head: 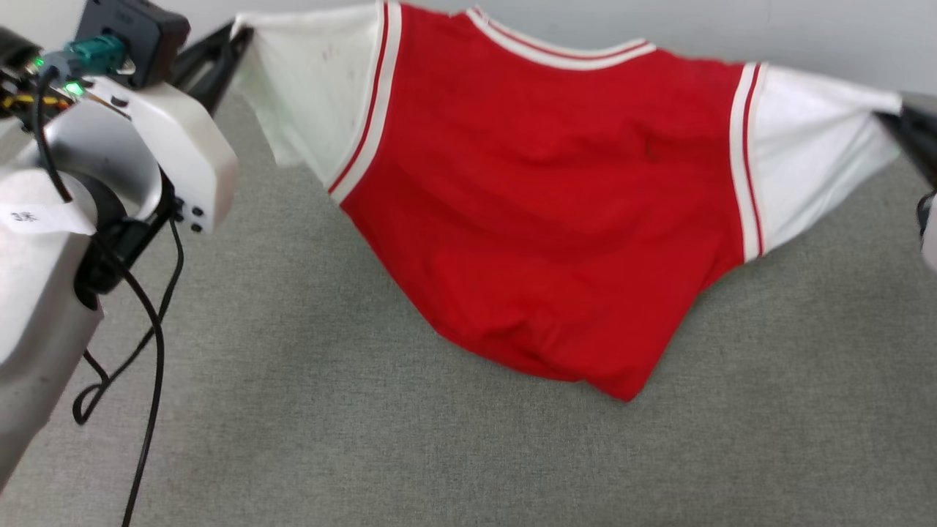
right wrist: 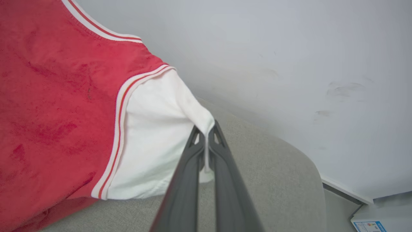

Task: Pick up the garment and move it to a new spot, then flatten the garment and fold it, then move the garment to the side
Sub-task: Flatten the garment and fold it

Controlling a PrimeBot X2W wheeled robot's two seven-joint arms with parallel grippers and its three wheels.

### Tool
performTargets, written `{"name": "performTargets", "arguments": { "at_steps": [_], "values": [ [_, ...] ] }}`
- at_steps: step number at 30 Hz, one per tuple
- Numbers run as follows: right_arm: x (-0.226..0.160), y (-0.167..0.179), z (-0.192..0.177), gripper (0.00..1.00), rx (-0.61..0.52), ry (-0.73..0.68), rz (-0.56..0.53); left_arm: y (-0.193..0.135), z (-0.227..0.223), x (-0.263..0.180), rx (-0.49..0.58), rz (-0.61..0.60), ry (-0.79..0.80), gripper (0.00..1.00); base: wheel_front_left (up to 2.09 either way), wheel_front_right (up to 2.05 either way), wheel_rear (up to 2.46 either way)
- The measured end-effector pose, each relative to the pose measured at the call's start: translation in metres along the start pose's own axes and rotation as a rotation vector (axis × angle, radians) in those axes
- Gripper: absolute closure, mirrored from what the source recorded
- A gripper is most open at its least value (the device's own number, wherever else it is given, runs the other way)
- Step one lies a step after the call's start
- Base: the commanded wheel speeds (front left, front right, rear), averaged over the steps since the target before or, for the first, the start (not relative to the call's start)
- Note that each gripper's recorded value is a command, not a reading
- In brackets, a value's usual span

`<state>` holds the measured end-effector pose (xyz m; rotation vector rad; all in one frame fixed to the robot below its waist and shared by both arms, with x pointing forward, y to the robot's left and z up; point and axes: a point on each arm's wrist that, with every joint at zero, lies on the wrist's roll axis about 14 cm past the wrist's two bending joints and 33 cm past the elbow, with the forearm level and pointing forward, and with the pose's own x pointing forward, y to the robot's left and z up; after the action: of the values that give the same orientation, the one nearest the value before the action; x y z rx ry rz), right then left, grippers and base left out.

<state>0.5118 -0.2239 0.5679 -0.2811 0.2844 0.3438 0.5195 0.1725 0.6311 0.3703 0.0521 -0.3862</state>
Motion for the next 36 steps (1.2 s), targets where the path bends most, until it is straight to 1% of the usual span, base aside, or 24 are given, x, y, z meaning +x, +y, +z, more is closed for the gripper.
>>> {"name": "performTargets", "arguments": {
  "at_steps": [6,10,14,20,24,27,28,29,30,32,36],
  "values": [
    [-0.024,-0.016,0.081,1.00,-0.025,-0.262,-0.064,0.011,0.072,-0.016,0.077,0.046,-0.193,1.00,0.00,0.00,0.00],
    [-0.042,-0.021,0.123,1.00,-0.040,-0.395,-0.099,0.016,0.110,-0.026,0.105,0.066,-0.293,1.00,0.00,0.00,0.00],
    [-0.057,-0.021,0.155,1.00,-0.058,-0.484,-0.118,0.025,0.147,-0.037,0.130,0.099,-0.387,1.00,0.00,0.00,0.00],
    [-0.066,-0.022,0.183,1.00,-0.081,-0.549,-0.135,0.027,0.175,-0.036,0.140,0.109,-0.458,1.00,0.00,0.00,0.00],
    [-0.058,-0.024,0.198,1.00,-0.109,-0.560,-0.142,0.029,0.186,-0.023,0.134,0.104,-0.480,1.00,0.00,0.00,0.00],
    [-0.037,-0.031,0.212,1.00,-0.136,-0.558,-0.155,0.035,0.195,-0.001,0.139,0.107,-0.498,1.00,0.00,0.00,0.00],
    [-0.037,-0.031,0.212,1.00,-0.136,-0.558,-0.155,0.035,0.195,-0.001,0.139,0.107,-0.498,1.00,0.00,0.00,0.00],
    [-0.023,-0.038,0.217,1.00,-0.159,-0.550,-0.171,0.039,0.197,0.014,0.142,0.110,-0.501,1.00,0.00,0.00,0.00],
    [-0.023,-0.038,0.217,1.00,-0.159,-0.550,-0.171,0.039,0.197,0.014,0.142,0.110,-0.501,1.00,0.00,0.00,0.00],
    [-0.001,-0.049,0.229,1.00,-0.171,-0.557,-0.196,0.052,0.197,0.040,0.136,0.129,-0.497,1.00,0.00,0.00,0.00],
    [0.034,-0.059,0.235,1.00,-0.182,-0.554,-0.208,0.066,0.197,0.072,0.134,0.151,-0.512,1.00,0.00,0.00,0.00]
  ]
}}
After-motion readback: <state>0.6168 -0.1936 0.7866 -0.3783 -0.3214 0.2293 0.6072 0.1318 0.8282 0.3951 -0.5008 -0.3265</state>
